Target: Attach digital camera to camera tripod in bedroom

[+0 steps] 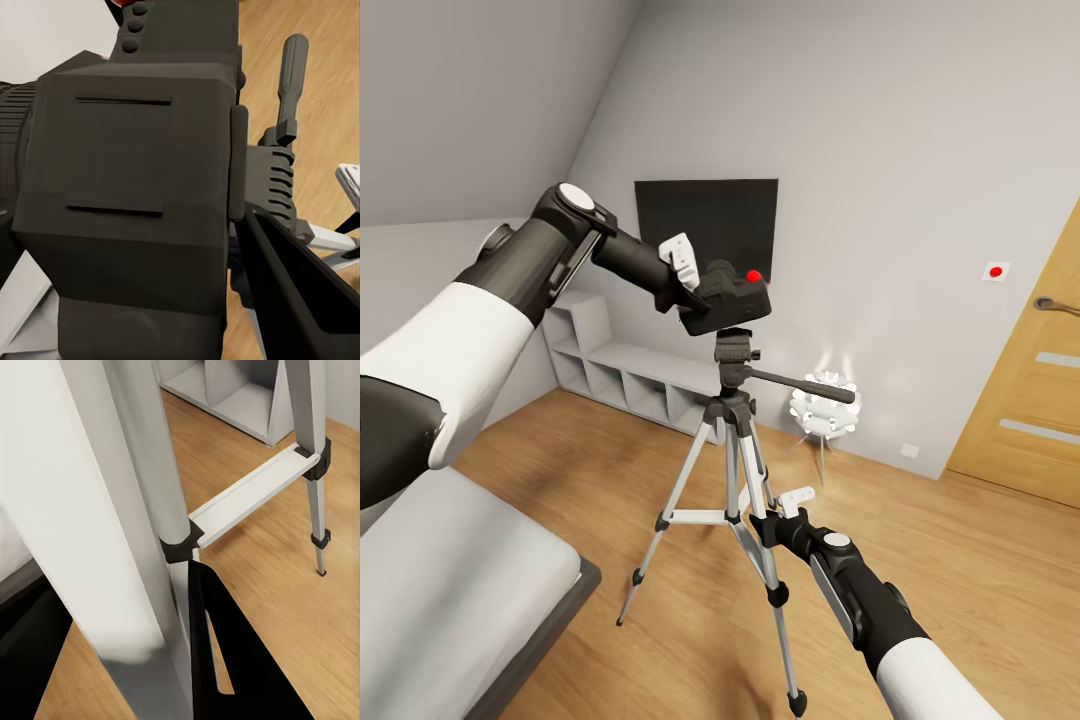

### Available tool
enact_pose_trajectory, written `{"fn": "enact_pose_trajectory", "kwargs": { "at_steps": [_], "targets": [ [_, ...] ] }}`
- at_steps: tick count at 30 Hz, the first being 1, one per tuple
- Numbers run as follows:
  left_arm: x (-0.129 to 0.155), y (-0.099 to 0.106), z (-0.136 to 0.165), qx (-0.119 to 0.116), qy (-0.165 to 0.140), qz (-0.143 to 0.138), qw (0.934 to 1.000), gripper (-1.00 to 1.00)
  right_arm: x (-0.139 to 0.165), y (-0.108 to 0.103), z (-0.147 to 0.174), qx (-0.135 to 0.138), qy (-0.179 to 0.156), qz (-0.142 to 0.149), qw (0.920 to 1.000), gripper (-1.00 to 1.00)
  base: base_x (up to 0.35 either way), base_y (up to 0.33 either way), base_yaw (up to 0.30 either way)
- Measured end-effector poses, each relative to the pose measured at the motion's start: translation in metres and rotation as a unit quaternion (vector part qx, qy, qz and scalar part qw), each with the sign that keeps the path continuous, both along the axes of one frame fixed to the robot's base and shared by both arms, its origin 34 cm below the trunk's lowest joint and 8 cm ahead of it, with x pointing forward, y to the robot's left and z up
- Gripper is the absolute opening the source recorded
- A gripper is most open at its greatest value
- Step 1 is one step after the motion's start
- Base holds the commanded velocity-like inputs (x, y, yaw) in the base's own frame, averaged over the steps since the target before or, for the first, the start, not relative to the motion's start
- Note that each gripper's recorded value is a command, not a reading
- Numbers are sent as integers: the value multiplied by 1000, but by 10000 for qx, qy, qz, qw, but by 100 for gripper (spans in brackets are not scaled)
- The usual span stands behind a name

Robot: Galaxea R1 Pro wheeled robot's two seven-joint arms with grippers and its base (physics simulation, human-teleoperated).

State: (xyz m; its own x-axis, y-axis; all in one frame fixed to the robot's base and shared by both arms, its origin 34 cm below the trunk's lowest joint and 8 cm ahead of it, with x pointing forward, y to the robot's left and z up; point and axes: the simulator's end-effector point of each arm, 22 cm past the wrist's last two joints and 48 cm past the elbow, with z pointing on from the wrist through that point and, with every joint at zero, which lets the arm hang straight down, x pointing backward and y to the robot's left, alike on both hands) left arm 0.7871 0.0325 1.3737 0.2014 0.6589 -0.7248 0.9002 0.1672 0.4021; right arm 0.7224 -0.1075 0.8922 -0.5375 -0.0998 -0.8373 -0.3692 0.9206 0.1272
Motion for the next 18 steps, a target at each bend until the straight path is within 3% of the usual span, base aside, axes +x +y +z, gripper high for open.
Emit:
{"fn": "enact_pose_trajectory", "kwargs": {
  "at_steps": [18],
  "targets": [
    [2,2,-3,34,27,29,10000,-100,0,0,0,1,3,-9,10000,-100,0,0,0]
  ]
}}
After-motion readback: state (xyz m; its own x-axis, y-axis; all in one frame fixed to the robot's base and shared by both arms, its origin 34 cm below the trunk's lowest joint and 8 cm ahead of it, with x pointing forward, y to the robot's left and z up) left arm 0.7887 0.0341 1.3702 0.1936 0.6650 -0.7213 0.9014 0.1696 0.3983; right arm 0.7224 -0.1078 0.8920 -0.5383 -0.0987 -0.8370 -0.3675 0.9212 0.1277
